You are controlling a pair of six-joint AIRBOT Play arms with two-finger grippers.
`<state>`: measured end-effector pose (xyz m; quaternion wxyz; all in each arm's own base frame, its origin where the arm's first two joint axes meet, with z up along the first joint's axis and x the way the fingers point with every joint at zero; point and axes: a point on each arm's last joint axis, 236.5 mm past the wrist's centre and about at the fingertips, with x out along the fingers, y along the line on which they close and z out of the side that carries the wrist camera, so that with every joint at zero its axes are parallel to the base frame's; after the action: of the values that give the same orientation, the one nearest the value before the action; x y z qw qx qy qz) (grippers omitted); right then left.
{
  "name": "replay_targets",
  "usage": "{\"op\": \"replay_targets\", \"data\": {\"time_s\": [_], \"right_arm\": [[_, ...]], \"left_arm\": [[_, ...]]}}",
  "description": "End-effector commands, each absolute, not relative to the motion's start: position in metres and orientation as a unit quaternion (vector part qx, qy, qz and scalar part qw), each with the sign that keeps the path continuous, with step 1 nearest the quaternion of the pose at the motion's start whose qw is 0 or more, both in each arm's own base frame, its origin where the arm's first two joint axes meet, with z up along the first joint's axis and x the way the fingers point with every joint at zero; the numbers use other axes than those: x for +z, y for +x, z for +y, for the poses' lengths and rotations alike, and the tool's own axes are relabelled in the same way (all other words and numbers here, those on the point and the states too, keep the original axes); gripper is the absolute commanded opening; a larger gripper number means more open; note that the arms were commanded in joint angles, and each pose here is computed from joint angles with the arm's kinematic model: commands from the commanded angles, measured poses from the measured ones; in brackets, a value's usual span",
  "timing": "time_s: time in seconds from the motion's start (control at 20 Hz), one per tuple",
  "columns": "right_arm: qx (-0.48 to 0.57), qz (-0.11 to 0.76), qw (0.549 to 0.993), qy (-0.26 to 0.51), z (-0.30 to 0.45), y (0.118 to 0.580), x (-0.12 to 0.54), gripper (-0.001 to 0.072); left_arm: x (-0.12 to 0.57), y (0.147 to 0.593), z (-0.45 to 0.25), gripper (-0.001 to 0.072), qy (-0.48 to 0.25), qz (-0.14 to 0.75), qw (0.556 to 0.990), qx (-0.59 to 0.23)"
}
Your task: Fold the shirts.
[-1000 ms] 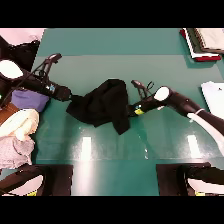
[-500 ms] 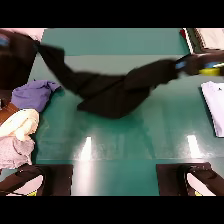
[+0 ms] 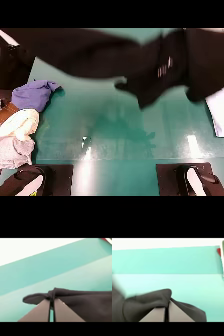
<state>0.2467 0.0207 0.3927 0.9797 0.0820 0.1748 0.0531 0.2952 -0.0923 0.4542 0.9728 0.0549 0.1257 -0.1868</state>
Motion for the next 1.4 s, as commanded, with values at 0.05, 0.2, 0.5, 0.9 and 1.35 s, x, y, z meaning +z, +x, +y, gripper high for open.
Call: {"op": "replay_targets", "data": {"time_s": [0.05,0.2,0.5,0.9,1.35], "right_arm": [[0.076,0.268,0.956,0.094,0.028,0.246,0.343,0.0021],[0.108,0.370,0.915,0.116,0.037,0.265,0.278,0.0021],[0.122,0.461,0.863,0.165,0.045,0.333,0.167,0.0021],[0.092,0.410,0.888,0.189,0.045,0.432,0.116,0.0022],[0.132,0.479,0.851,0.169,0.050,0.444,0.128,0.0484]], "left_arm": [[0.398,0.319,-0.071,0.0026,0.062,0.205,0.967,-0.139],[0.305,0.344,-0.053,0.0026,0.075,0.318,0.939,-0.104],[0.125,0.347,-0.061,0.0027,0.046,0.472,0.873,-0.111],[0.114,0.386,-0.059,0.0027,0.012,0.399,0.913,-0.081],[0.101,0.409,-0.050,0.0027,0.005,0.392,0.919,-0.051]]}}
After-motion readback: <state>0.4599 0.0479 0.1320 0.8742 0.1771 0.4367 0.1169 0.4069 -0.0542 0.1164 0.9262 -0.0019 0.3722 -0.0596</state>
